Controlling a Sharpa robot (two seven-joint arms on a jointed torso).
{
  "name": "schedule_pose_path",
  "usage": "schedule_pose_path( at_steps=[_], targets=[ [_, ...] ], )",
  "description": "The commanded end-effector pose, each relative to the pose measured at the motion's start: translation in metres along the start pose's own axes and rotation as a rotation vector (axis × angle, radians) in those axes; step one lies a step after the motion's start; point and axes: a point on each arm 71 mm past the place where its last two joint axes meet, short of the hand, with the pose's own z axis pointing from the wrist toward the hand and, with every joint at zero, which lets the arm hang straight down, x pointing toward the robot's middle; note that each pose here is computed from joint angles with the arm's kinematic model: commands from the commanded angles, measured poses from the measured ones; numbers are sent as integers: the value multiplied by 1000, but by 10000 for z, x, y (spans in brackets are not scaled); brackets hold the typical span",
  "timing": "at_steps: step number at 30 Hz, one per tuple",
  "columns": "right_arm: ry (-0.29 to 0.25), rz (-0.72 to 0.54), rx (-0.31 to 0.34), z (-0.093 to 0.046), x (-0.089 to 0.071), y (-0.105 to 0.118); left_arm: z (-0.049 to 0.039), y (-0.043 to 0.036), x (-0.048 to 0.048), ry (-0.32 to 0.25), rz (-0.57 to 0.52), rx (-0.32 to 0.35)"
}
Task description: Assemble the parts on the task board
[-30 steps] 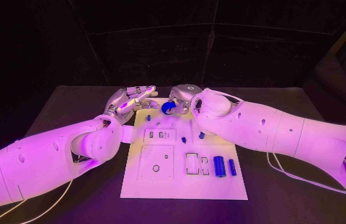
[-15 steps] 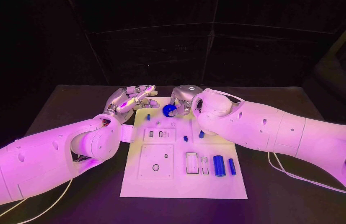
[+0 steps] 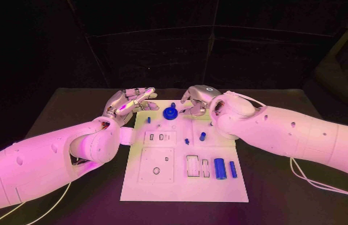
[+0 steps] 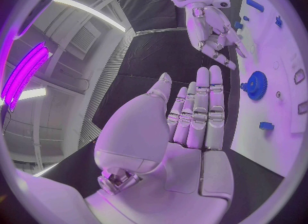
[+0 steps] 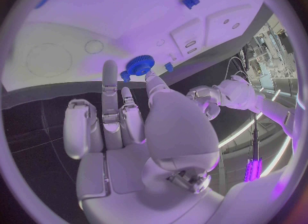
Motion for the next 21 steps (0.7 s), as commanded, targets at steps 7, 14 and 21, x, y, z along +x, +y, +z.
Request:
schedule_pose_path(
  at_steps=[7, 14, 21],
  targets=[
    [-22, 466, -47, -453, -256, -425, 27, -34, -59, 1, 6, 16],
    [-1, 542, -51, -695, -354, -723, 73, -11, -80, 0, 6, 15],
    [-76, 477, 30, -874, -467, -1076, 107, 15, -72, 14, -2, 5]
  ],
)
